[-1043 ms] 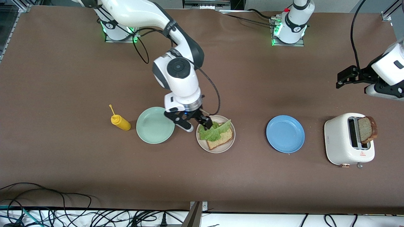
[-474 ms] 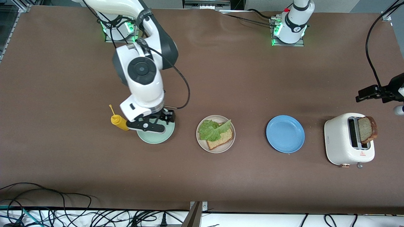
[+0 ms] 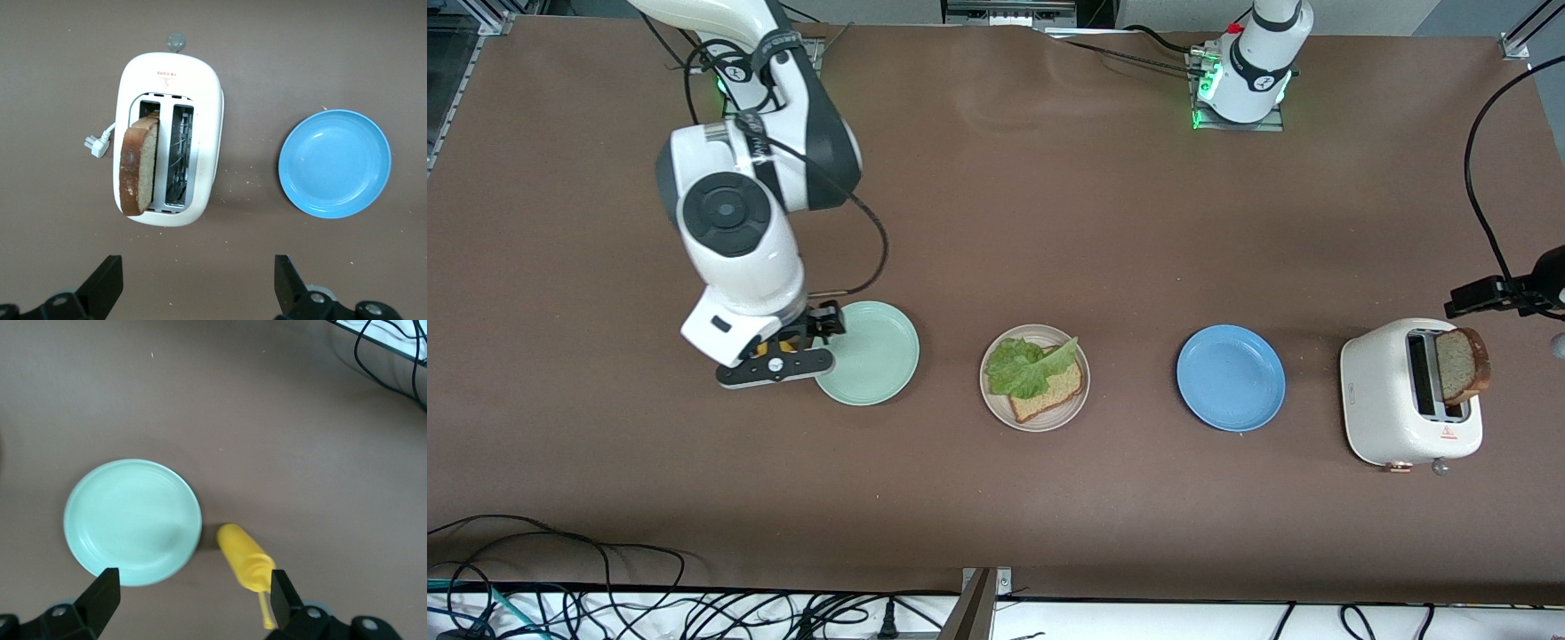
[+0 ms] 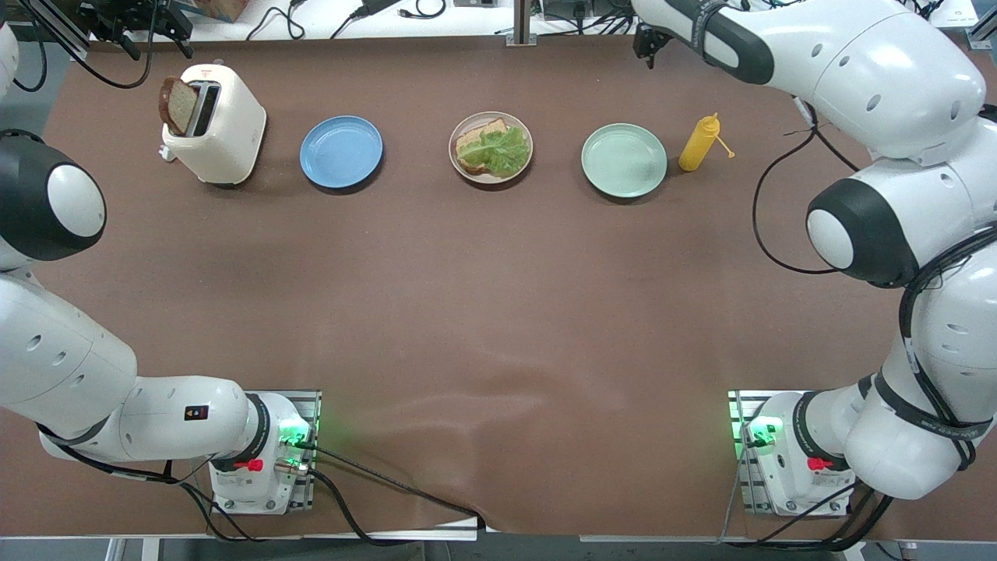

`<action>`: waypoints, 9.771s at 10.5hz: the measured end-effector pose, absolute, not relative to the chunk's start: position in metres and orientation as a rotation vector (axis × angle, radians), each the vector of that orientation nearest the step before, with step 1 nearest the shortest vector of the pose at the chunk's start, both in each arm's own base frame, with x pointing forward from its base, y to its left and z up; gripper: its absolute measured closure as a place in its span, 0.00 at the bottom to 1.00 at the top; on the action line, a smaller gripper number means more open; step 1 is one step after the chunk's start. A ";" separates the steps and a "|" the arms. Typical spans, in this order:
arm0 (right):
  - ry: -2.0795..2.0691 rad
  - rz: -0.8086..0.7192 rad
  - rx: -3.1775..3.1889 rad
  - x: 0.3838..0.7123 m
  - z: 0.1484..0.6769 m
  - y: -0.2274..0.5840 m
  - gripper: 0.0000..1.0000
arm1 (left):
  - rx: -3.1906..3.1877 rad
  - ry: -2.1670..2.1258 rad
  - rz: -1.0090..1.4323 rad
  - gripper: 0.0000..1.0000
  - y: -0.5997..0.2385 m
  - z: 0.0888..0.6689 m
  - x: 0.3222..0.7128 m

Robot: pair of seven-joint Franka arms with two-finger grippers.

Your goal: Make sandwich on beige plate with both arms

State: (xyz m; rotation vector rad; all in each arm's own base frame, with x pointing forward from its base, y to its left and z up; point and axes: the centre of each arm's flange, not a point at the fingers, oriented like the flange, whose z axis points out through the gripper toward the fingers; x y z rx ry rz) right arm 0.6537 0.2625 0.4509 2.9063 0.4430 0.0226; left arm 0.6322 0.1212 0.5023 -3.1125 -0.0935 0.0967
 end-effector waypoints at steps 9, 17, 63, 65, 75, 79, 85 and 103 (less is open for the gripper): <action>1.112 -0.221 3.128 0.637 0.406 0.071 0.00 | -3.024 -0.109 0.139 0.00 0.178 0.404 0.658; 1.859 0.071 3.130 0.612 0.334 -0.043 0.00 | -3.020 -0.078 0.117 0.57 0.176 0.372 0.670; 1.794 -0.082 2.764 0.677 0.361 0.284 0.95 | -3.377 -0.116 0.434 0.90 -0.009 0.408 0.689; 1.683 -0.119 2.689 0.661 0.362 0.321 0.95 | -3.376 -0.116 0.436 0.90 -0.010 0.408 0.689; 1.445 -0.094 2.109 0.560 0.315 0.478 0.95 | -3.374 -0.116 0.450 0.90 -0.010 0.403 0.690; 1.455 -0.077 1.921 0.530 0.301 0.509 0.95 | -3.374 -0.102 0.457 0.90 -0.016 0.401 0.690; 1.448 -0.090 1.874 0.528 0.290 0.511 0.95 | -3.374 -0.095 0.461 0.90 -0.020 0.400 0.690; 2.094 0.245 2.874 0.715 0.386 0.193 0.95 | -3.976 -0.423 0.902 0.90 -0.127 0.349 0.704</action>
